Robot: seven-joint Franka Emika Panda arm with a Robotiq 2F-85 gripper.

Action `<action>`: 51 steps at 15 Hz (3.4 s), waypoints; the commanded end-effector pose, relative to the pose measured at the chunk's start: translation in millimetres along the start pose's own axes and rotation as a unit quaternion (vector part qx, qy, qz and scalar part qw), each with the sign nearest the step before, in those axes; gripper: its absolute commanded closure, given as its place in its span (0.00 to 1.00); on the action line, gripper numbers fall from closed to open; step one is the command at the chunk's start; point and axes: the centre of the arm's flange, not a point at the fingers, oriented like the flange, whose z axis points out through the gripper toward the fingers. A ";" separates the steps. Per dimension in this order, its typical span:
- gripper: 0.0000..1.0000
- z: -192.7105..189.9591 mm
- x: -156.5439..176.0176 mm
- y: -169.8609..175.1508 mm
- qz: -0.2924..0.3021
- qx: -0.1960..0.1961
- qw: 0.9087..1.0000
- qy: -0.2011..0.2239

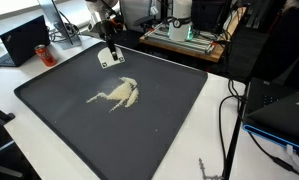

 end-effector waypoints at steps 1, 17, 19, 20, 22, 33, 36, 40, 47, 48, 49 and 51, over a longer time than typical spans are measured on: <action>0.99 -22.2 -33.1 -40.1 -0.018 -0.032 0.999 0.033; 0.99 -10.2 -69.3 -202.0 -0.187 -0.250 0.947 0.081; 0.99 -0.6 -70.3 -214.0 -0.201 -0.270 0.938 0.081; 0.99 4.9 -70.3 -218.6 -0.220 -0.284 0.930 0.081; 0.99 12.7 -67.2 -227.4 -0.271 -0.306 0.911 0.061; 0.99 39.8 -58.3 -241.8 -0.382 -0.296 0.876 -0.011; 0.99 59.8 -52.7 -255.7 -0.419 -0.293 0.858 -0.037; 0.99 88.4 -40.9 -256.0 -0.416 -0.298 0.858 -0.048; 0.99 128.6 -27.3 -222.7 -0.387 -0.308 0.867 -0.052; 0.99 134.6 -26.5 -218.9 -0.383 -0.313 0.868 -0.049; 0.99 140.1 -25.3 -214.9 -0.377 -0.319 0.868 -0.045; 0.99 148.1 -24.0 -207.7 -0.368 -0.323 0.871 -0.042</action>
